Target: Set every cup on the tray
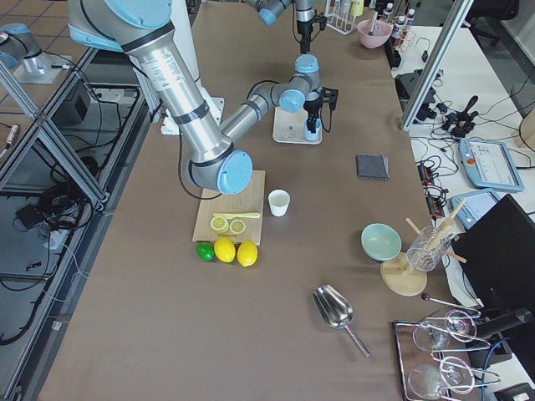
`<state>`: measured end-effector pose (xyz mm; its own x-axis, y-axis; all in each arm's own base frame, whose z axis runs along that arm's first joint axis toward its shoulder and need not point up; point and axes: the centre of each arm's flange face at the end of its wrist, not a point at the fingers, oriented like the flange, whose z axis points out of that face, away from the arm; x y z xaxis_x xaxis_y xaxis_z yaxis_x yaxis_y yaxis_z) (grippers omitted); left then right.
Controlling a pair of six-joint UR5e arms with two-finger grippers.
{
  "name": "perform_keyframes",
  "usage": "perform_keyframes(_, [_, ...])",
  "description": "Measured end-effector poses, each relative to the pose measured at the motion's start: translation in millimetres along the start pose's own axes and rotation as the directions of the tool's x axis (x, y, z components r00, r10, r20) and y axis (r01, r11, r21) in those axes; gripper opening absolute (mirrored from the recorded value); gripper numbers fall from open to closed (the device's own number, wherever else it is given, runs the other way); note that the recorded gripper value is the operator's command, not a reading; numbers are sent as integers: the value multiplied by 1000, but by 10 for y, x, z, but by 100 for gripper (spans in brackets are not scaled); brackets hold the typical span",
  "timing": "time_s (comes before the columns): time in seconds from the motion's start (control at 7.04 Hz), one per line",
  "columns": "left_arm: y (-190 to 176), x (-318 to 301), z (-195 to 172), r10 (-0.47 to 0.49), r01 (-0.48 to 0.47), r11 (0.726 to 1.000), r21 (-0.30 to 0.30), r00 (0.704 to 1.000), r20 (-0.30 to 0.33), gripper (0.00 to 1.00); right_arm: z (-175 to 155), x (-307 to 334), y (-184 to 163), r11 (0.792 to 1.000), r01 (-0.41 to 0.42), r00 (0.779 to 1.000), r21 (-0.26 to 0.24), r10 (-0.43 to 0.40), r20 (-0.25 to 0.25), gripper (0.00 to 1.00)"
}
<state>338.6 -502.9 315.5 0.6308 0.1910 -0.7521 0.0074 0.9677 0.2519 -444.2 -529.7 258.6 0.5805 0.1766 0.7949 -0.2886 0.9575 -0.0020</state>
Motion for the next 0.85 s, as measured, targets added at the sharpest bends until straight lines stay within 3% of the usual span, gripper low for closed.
perform_keyframes(0.14, [0, -1, 1, 1, -1, 1000, 0, 1000, 0, 98, -201, 403, -105, 999, 36, 999, -10, -36, -10, 100])
perform_keyframes(0.57, [0, -2, 3, 0, 0, 1000, 0, 1000, 1, 98, -678, 1679, 0, 988, 151, 987, -44, -153, -55, 100])
perform_keyframes(0.85, [2, -1, 6, 0, 0, 1000, -1, 1000, 1, 98, -826, 2532, 68, 965, 249, 962, -78, -255, -97, 100])
